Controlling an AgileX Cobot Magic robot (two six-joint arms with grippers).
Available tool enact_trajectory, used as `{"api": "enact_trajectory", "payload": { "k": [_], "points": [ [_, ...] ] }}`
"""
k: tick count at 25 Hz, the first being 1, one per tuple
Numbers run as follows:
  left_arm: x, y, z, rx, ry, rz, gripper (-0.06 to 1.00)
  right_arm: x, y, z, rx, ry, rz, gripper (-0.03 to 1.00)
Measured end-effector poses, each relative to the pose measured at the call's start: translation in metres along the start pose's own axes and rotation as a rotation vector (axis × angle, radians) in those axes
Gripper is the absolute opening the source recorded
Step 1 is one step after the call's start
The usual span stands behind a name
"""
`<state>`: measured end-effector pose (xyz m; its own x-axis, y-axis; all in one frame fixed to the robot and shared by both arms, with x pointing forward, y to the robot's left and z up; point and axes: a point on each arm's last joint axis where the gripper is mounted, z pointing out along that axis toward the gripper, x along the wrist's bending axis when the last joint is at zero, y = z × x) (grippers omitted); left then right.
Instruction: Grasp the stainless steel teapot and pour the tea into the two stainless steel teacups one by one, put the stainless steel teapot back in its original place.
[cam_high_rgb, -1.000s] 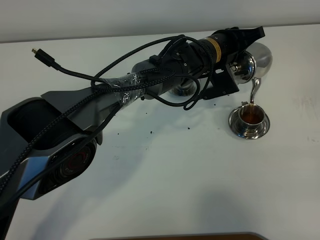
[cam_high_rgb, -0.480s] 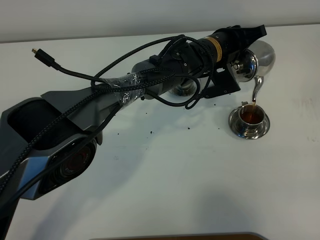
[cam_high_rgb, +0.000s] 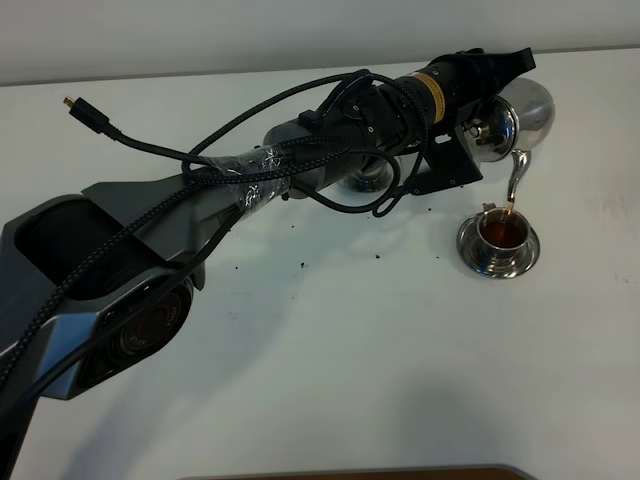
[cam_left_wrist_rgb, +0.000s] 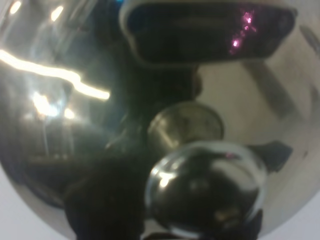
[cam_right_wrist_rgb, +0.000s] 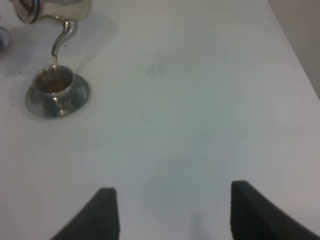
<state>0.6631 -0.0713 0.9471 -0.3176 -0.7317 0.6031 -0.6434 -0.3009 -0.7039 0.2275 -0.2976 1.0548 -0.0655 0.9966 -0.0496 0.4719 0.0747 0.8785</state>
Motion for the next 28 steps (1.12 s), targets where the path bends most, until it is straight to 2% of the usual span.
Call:
{"api": "enact_trajectory", "payload": {
  "k": [16, 28],
  "points": [
    [-0.001, 0.0, 0.0, -0.003, -0.009, -0.024, 0.25, 0.0, 0.0, 0.0, 0.0, 0.0, 0.001, 0.49],
    [-0.012, 0.004, -0.001, -0.032, -0.133, -0.194, 0.25, 0.0, 0.0, 0.0, 0.0, 0.0, 0.0, 0.49]
  ]
}}
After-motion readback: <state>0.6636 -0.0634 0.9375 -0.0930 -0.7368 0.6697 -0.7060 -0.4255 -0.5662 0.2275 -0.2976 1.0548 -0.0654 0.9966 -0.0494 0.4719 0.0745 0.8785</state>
